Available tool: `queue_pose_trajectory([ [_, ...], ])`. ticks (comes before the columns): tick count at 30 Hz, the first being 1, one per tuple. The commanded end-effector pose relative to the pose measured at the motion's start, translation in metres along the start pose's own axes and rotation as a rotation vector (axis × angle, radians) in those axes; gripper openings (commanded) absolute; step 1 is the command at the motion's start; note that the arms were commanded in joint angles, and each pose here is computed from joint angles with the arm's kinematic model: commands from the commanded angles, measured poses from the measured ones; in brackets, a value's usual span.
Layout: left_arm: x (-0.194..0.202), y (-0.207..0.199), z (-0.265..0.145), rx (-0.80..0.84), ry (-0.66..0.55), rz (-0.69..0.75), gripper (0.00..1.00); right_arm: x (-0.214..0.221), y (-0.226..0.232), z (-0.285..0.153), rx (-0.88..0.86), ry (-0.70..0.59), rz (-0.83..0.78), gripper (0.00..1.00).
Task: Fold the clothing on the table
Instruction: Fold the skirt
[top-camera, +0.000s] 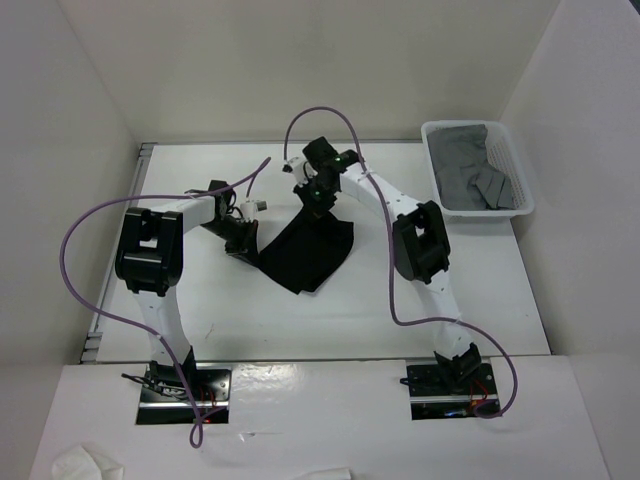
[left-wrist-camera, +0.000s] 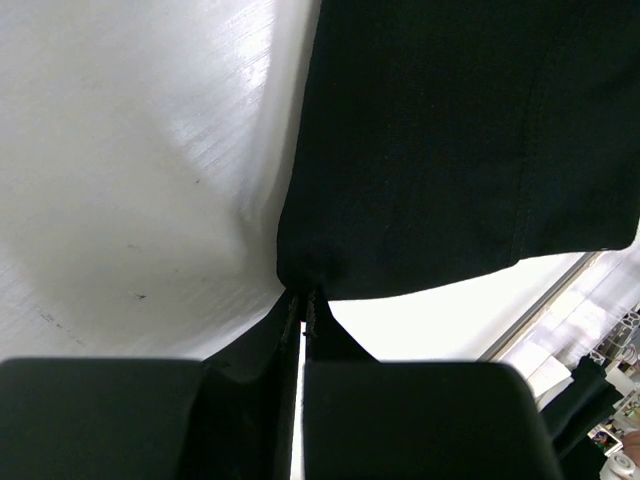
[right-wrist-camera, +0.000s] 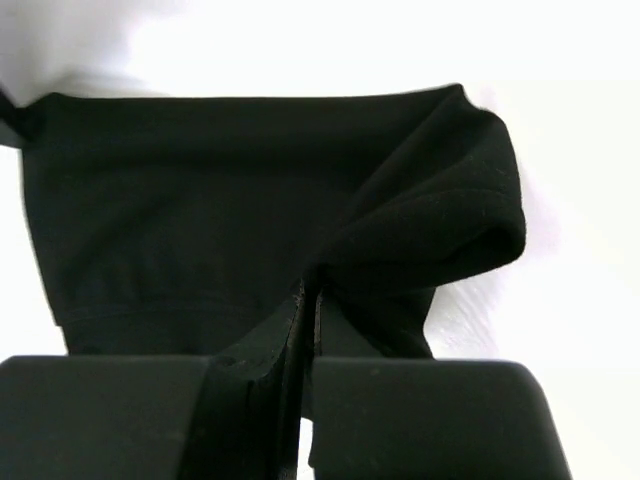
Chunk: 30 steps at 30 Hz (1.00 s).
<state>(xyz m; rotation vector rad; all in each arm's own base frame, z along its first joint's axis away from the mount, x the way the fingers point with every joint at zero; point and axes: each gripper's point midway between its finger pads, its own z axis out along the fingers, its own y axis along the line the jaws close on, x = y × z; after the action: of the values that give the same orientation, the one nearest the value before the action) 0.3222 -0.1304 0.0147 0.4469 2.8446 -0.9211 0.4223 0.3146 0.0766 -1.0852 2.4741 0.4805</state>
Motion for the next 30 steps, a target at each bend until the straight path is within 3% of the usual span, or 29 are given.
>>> queue_pose_trajectory([
  [1,0.019,0.017,0.012,-0.039,0.069,-0.004,0.00,-0.031,0.019,-0.047,0.014,-0.102,-0.055,0.00],
  [9,0.019,0.020,0.012,-0.030,0.069,-0.017,0.00,-0.036,0.069,-0.068,-0.052,-0.119,-0.145,0.00],
  [17,0.019,0.020,0.012,-0.030,0.069,-0.017,0.00,-0.013,0.133,-0.047,-0.136,-0.053,-0.246,0.00],
  [30,0.019,0.019,0.008,-0.023,0.062,-0.025,0.00,0.000,0.177,-0.027,-0.180,-0.011,-0.323,0.00],
])
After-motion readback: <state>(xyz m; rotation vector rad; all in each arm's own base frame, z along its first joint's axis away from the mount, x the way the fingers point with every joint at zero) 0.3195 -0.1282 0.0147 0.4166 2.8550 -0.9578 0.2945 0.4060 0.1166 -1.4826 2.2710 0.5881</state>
